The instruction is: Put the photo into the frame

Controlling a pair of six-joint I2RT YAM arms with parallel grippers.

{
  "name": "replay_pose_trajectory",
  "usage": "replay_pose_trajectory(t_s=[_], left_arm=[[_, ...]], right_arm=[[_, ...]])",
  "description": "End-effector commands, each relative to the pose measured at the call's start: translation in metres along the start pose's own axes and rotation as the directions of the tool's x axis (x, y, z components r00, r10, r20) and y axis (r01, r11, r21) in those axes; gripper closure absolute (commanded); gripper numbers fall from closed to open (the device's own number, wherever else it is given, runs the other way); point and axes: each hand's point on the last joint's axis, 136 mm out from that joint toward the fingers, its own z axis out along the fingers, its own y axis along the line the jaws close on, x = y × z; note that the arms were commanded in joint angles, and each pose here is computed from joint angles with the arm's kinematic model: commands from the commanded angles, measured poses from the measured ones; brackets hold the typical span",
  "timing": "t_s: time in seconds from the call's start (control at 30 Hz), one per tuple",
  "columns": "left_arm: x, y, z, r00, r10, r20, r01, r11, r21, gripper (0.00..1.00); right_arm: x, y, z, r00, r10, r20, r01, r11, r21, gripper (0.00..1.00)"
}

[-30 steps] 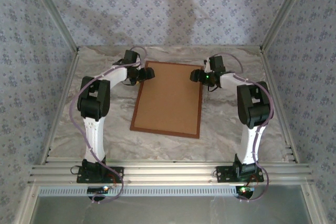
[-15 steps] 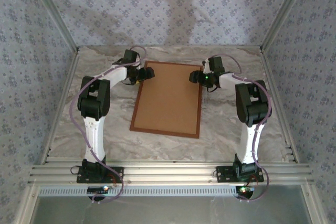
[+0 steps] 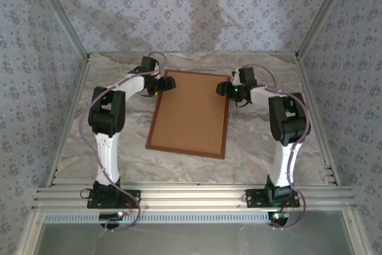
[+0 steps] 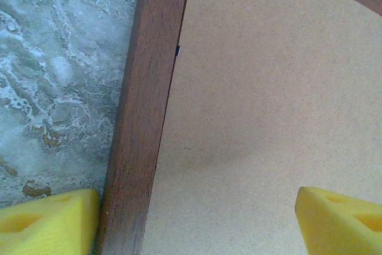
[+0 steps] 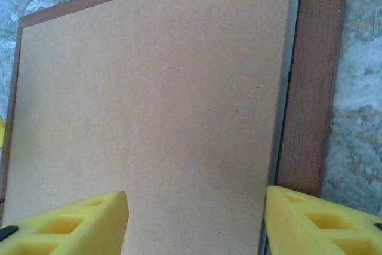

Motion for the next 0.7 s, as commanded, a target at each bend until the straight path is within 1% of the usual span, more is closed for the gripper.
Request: replay_pose_trajectory(t_s=[0.0,0.27,0.43,0.5,0.53,0.67], left_arm=[[0.001,-0.021,0.014,0.999,0.051,0.01,-0.052,0.996,0.075,0.15],[-0.013,-0.02,0.016,0.996,0.086,0.014,-0.086,0.995,0.04,0.14],[-0.036,-0.017,0.014,0.992,0.123,0.03,-0.122,0.992,-0.012,0.14],[-0.044,-0.015,0.013,0.99,0.14,0.03,-0.139,0.99,-0.037,0.14],[-0.058,-0.02,0.005,0.986,0.157,0.061,-0.154,0.987,-0.047,0.14],[-0.082,-0.019,-0.019,0.975,0.191,0.114,-0.178,0.977,-0.119,0.13]], right_arm=[[0.047,0.033,-0.005,0.989,0.049,-0.138,-0.063,0.993,-0.101,0.38],[0.064,0.022,-0.023,0.988,0.092,-0.127,-0.094,0.996,-0.008,0.39],[0.073,0.03,-0.038,0.99,0.062,-0.124,-0.065,0.998,-0.022,0.38],[0.074,0.029,-0.048,0.992,0.041,-0.116,-0.042,0.999,-0.004,0.35],[0.072,0.026,-0.053,0.994,0.023,-0.103,-0.021,1.0,0.023,0.34],[0.054,0.003,-0.077,0.997,-0.071,-0.032,0.075,0.981,0.177,0.26]])
